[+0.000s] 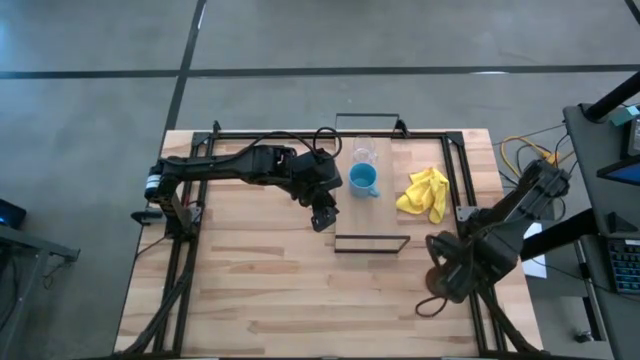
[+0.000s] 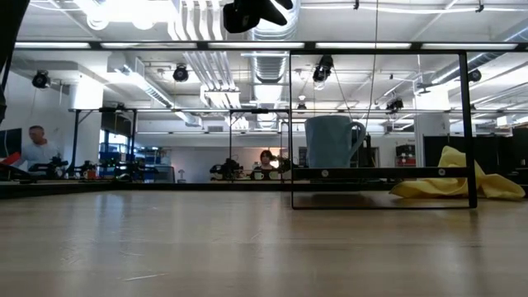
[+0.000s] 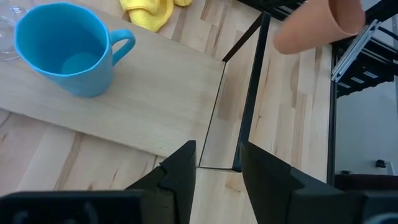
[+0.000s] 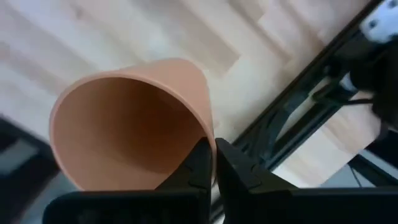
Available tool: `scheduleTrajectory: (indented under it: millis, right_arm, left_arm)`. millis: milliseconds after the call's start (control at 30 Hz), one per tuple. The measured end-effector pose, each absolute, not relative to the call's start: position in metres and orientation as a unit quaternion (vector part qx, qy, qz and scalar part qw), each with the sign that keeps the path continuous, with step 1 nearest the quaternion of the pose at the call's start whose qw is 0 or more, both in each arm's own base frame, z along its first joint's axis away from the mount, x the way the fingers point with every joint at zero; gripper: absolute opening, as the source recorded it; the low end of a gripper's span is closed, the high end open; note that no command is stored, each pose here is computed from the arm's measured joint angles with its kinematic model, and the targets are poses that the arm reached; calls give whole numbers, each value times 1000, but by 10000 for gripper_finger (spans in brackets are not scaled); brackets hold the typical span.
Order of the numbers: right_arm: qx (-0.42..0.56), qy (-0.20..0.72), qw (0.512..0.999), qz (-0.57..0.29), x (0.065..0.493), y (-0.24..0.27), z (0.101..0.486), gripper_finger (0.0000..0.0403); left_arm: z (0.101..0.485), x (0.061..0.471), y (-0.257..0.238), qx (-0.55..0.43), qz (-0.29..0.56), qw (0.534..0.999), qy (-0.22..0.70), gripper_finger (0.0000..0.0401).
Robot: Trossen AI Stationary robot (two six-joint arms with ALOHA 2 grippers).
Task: Stack small to large cups/mugs on shelf
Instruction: Put the brown cup on the shelf
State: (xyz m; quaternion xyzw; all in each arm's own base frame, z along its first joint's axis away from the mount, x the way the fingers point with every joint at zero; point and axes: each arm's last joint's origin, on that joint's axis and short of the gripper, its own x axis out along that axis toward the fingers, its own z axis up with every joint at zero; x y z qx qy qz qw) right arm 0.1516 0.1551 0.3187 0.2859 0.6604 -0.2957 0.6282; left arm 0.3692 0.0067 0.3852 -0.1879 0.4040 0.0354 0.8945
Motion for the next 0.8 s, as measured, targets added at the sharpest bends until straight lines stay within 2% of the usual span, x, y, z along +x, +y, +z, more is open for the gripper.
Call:
scheduleTrajectory:
  millis: [233, 467, 667, 800]
  right_arm:
    - [277, 605, 669, -331, 151, 148, 316, 9]
    - [273, 587, 674, -355, 151, 147, 309, 9]
    - [285, 585, 680, -336, 152, 148, 316, 9]
    - [294, 569, 710, -293, 157, 151, 330, 9]
  left_arm:
    - [385, 369, 7, -188, 35, 895, 404, 111]
    - [385, 369, 6, -189, 33, 894, 404, 111]
    - [385, 369, 6, -189, 33, 895, 404, 111]
    - [385, 369, 7, -189, 33, 895, 404, 111]
